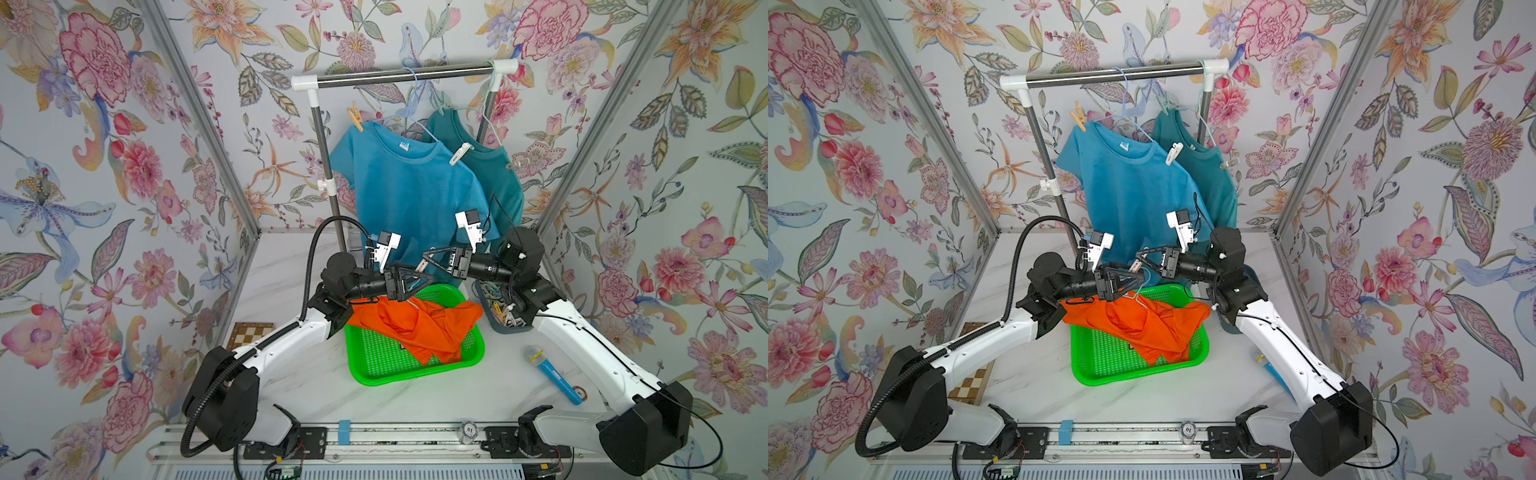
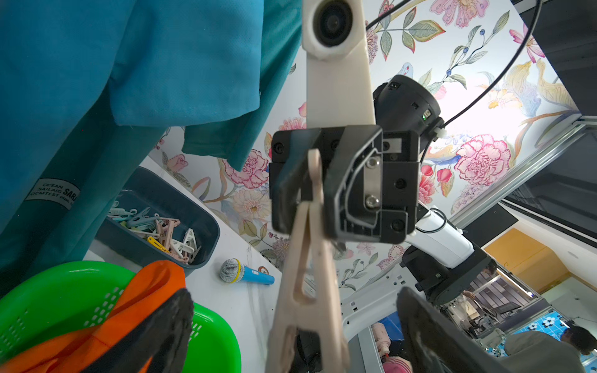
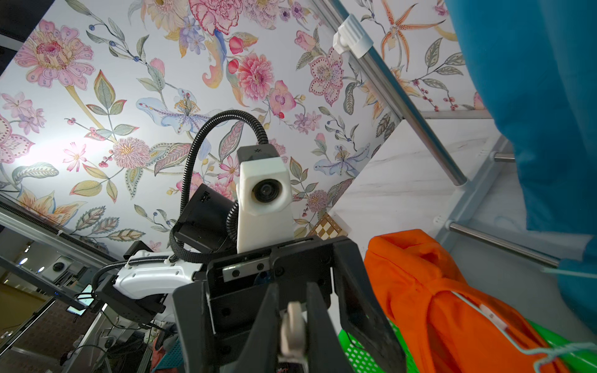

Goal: Use clothespins to secure the t-shirt on both sides of the hanger
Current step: Open the clothespin.

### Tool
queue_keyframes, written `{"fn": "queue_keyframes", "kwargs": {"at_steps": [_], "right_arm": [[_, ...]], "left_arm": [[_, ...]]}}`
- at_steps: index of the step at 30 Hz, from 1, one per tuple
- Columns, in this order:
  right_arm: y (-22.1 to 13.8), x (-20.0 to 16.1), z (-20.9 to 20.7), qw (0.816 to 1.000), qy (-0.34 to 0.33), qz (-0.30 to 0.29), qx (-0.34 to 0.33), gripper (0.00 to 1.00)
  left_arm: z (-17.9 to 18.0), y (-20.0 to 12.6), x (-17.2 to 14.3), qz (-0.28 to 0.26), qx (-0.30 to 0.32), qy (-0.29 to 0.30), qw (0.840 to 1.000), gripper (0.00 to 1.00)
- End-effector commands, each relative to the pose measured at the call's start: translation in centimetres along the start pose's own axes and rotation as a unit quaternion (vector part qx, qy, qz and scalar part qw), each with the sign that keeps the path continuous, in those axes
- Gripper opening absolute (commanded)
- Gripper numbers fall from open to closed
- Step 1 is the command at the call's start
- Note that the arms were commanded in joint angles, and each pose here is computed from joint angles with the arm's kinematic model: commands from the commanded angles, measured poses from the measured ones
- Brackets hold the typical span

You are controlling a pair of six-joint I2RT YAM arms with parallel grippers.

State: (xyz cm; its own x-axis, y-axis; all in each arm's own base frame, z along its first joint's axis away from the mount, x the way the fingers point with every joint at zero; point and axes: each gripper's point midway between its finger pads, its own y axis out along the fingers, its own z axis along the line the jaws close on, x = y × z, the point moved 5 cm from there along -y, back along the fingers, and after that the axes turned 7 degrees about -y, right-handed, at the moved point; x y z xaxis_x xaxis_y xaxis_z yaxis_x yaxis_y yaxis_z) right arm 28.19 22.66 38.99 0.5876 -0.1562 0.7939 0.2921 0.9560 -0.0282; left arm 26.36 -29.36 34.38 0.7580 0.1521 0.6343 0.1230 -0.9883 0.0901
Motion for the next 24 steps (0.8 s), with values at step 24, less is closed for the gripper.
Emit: {"fn": "queue_keyframes", "kwargs": {"at_steps": [24], "right_arm": [[-9.7, 0.2, 2.3, 0.99, -0.074, -0.044, -0.116, 0.04]], "left_arm": [[17.4, 0.0, -1.6, 0.162, 0.406, 0.075, 0.896, 0.73]]}}
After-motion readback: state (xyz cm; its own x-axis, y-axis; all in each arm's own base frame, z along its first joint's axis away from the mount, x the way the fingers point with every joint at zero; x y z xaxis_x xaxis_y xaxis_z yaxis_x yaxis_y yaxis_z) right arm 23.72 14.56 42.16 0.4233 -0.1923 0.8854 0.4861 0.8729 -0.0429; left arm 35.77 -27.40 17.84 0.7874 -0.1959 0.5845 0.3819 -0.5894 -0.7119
